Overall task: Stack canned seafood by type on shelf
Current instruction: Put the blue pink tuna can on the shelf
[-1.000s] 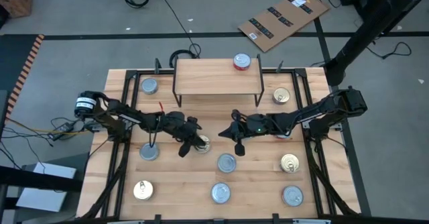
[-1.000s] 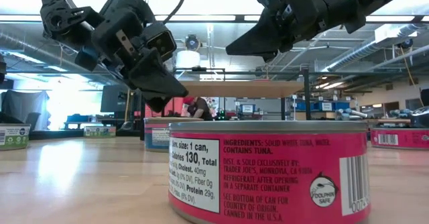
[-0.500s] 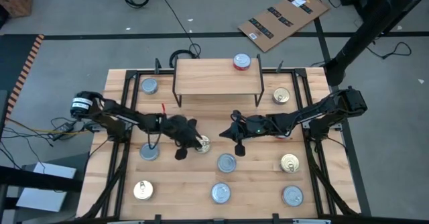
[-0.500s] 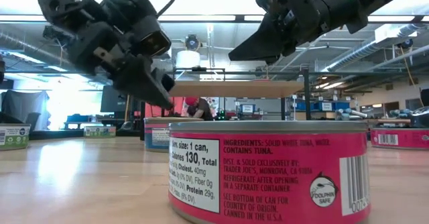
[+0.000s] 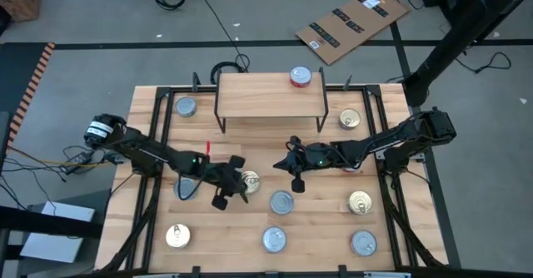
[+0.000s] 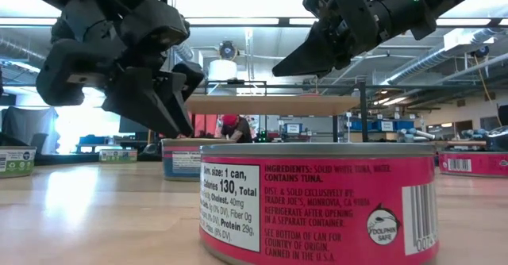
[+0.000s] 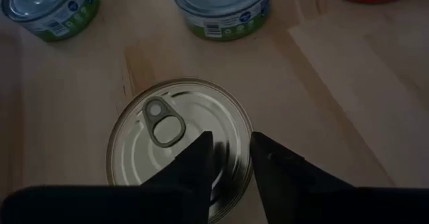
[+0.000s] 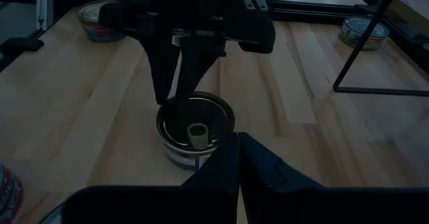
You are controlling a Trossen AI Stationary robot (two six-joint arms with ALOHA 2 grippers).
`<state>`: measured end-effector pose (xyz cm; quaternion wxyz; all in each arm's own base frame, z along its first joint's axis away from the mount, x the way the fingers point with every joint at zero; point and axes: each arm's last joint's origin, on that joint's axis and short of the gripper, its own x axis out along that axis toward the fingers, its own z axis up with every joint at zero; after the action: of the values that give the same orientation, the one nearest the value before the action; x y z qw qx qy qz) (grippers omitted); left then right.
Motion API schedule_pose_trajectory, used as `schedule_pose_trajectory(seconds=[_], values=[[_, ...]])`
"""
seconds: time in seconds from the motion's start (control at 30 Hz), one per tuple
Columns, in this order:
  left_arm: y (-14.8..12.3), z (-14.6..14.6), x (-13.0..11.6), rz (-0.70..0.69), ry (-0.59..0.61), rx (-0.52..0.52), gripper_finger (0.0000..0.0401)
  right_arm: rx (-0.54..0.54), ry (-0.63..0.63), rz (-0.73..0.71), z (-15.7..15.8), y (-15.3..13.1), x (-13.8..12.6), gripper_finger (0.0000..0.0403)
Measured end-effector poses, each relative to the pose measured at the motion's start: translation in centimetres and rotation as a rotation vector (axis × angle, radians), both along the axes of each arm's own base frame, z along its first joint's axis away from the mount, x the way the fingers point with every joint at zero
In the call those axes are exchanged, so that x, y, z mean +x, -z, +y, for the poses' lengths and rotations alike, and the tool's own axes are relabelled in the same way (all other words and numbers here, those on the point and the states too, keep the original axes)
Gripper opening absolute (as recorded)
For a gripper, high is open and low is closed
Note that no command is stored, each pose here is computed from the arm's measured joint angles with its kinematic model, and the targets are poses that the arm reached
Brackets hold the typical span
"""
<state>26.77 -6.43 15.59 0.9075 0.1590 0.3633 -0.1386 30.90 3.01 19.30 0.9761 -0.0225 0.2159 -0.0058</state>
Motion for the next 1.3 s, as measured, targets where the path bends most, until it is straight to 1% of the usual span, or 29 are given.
schedule_pose_trajectory(seconds=[0.47,0.6,0.77,0.93,1.2,1.3], values=[[-2.0,-2.0,0.6,0.068,0.01,-0.037,0.0112,-0.009,-0.002,0.018,-0.1,0.2,-0.1,0.0012],[-1.7,-2.1,0.5,0.093,-0.012,-0.043,0.0112,-0.009,-0.001,0.018,-0.1,0.2,-0.1,0.0013],[-1.5,-1.9,0.3,0.112,-0.058,0.003,0.0112,-0.009,-0.002,0.019,-0.1,0.2,-0.1,0.0012],[-1.2,-1.9,0.1,0.119,-0.077,-0.01,0.0112,-0.009,-0.002,0.022,-0.1,0.2,-0.1,0.0011],[-0.7,-2.3,-0.1,0.137,-0.062,-0.003,0.0109,-0.014,-0.004,0.023,-0.1,0.2,-0.1,0.0011],[-0.4,-2.5,-0.1,0.138,-0.064,0.021,0.0103,-0.015,-0.004,0.023,-0.1,0.2,-0.1,0.001]])
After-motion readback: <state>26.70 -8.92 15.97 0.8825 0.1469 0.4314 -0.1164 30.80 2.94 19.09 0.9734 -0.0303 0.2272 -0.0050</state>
